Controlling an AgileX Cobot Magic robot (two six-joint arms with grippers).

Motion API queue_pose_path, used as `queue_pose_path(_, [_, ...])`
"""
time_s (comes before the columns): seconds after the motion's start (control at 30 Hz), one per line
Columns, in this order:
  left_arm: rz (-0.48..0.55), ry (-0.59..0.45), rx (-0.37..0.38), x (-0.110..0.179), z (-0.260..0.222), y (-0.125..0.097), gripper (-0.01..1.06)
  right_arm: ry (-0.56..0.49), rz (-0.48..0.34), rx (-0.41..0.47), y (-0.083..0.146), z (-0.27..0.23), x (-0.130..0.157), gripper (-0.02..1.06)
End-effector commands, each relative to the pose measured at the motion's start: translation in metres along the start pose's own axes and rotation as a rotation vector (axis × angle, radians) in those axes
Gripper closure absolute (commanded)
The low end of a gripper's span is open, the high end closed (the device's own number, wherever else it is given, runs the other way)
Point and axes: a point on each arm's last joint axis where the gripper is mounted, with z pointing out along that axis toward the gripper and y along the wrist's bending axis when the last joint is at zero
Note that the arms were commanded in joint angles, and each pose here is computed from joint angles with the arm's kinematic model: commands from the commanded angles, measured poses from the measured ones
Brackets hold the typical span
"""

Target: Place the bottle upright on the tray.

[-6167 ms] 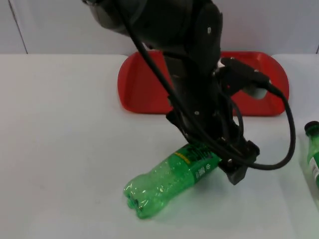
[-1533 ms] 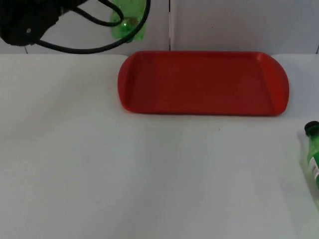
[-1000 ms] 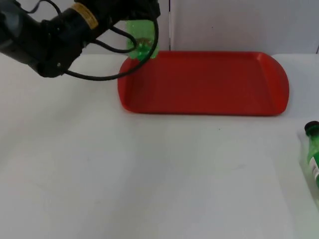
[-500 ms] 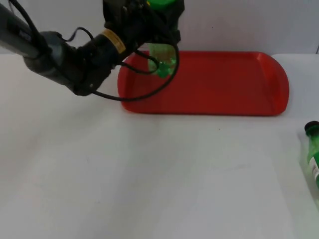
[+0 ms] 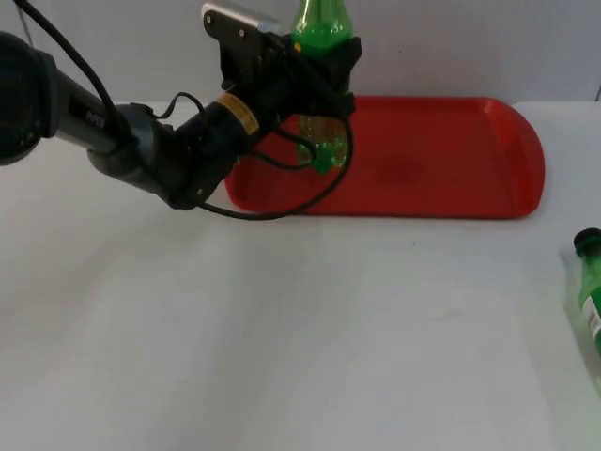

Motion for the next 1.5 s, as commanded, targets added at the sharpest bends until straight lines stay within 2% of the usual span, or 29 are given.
queue_pose_path(0.0, [-0.011, -0.034, 0.003, -0.005, 0.004, -0.003, 1.05, -0.003, -0.006, 0.000, 0.000, 0.001, 0.001, 0.00])
queue_pose_path(0.47, [-0.030, 0.015, -0.003, 0.011, -0.001, -0.003, 1.03, -0.003, -0.006, 0.000, 0.000, 0.001, 0.001, 0.00])
queue_pose_path(0.57, [-0.037, 0.013, 0.000, 0.011, -0.001, -0.003, 0.87, -0.003, -0.006, 0.000, 0.000, 0.001, 0.001, 0.00])
queue_pose_path(0.6, [-0.037, 0.013, 0.000, 0.011, -0.001, -0.003, 0.87, -0.003, -0.006, 0.000, 0.000, 0.001, 0.001, 0.00])
queue_pose_path(0.7, [-0.039, 0.009, 0.001, 0.010, -0.001, -0.003, 0.54, -0.003, -0.006, 0.000, 0.000, 0.001, 0.001, 0.00])
queue_pose_path(0.73, [-0.048, 0.009, 0.001, 0.010, -0.001, -0.003, 0.45, -0.003, -0.006, 0.000, 0.000, 0.001, 0.001, 0.00])
queue_pose_path(0.77, [-0.048, 0.009, 0.001, 0.010, -0.001, -0.003, 0.45, -0.003, -0.006, 0.000, 0.000, 0.001, 0.001, 0.00])
queue_pose_path(0.83, [-0.055, 0.009, -0.001, 0.010, -0.002, -0.003, 0.27, -0.003, -0.006, 0.000, 0.000, 0.001, 0.001, 0.00])
queue_pose_path(0.93, [-0.056, 0.008, -0.002, 0.010, -0.002, -0.002, 0.21, -0.003, -0.006, 0.000, 0.000, 0.001, 0.001, 0.00])
queue_pose_path(1.23, [-0.055, -0.020, 0.008, 0.008, -0.002, -0.002, 0.20, -0.003, -0.006, 0.000, 0.000, 0.001, 0.001, 0.00])
queue_pose_path(1.47, [0.003, -0.024, 0.117, 0.006, -0.008, -0.002, 0.20, -0.003, -0.006, 0.000, 0.000, 0.001, 0.001, 0.00])
